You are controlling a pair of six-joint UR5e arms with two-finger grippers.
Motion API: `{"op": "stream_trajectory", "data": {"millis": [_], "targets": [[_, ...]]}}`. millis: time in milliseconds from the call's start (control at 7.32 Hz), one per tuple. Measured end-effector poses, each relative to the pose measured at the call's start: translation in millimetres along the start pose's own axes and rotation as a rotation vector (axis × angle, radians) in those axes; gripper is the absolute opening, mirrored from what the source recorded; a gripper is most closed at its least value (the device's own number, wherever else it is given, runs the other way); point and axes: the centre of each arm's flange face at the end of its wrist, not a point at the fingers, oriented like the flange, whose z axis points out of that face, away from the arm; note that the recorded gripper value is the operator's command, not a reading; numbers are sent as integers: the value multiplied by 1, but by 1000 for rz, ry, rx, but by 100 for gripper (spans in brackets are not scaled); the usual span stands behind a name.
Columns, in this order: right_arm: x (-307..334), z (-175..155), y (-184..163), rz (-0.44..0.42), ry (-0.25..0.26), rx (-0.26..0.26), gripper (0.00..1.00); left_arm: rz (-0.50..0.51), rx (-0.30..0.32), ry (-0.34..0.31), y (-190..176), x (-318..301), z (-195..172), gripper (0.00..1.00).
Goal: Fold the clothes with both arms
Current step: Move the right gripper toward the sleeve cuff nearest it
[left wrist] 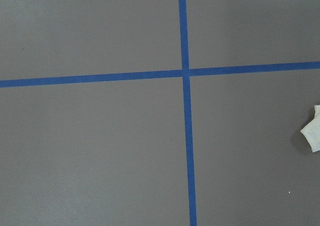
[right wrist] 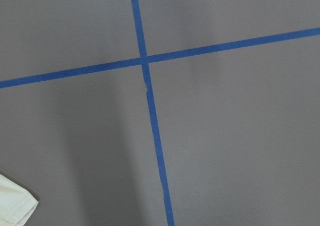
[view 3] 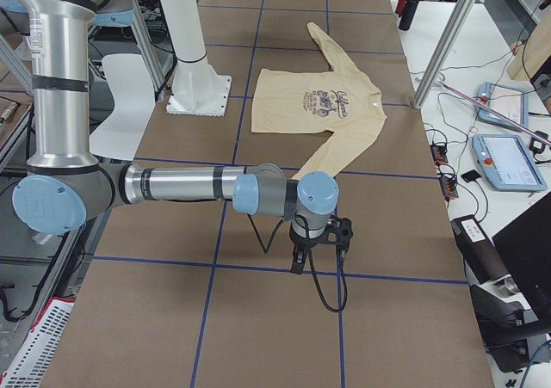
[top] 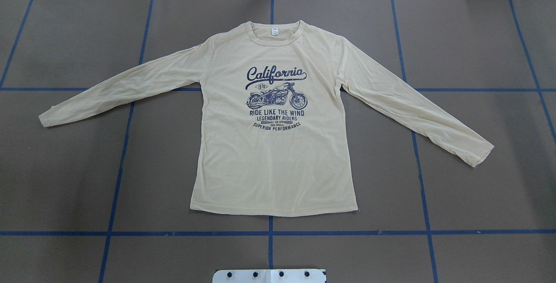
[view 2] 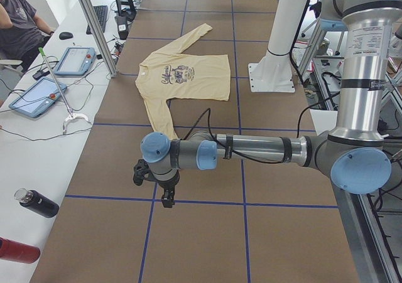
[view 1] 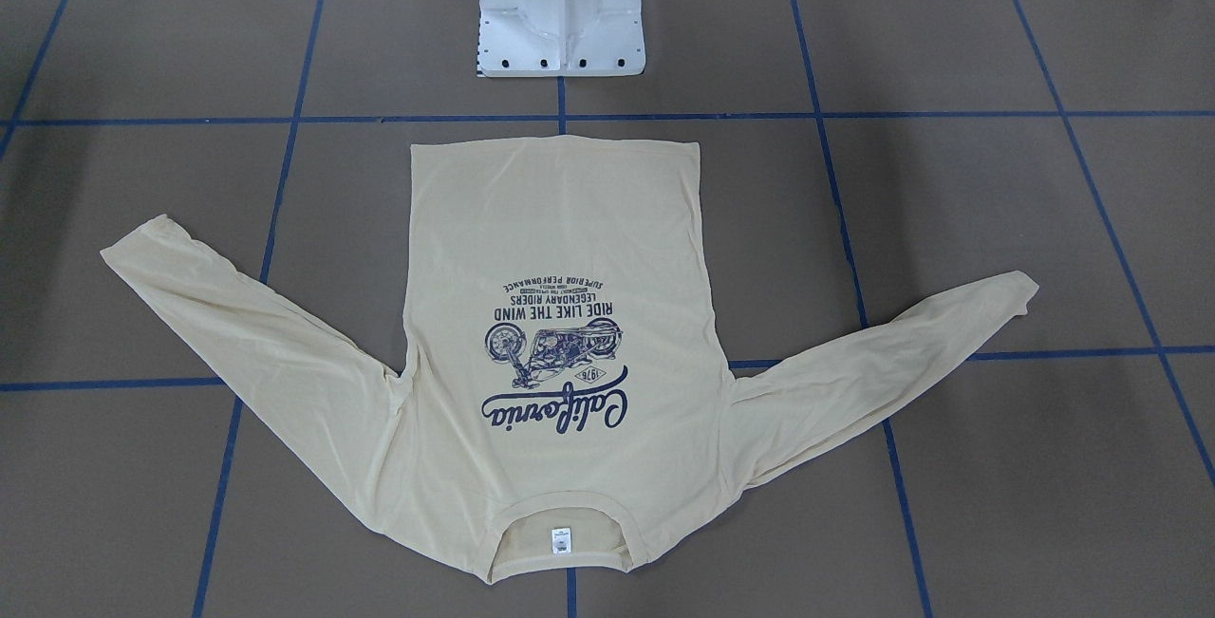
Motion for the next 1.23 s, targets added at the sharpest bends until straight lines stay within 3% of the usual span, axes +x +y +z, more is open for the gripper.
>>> {"op": "stream_trajectory", "data": {"millis": [546,956,1230], "targets": [[-9,-8,-2,-18,-1,16,100,30,29,-5,-5,12,-12,100],[-56,-8,-9,-175,-20,80,100,134,130,-12,-47,62,-62,100],[-98,12,-11,-277,-60,71,100,252,204,-19,-71,102,-78,100]]}}
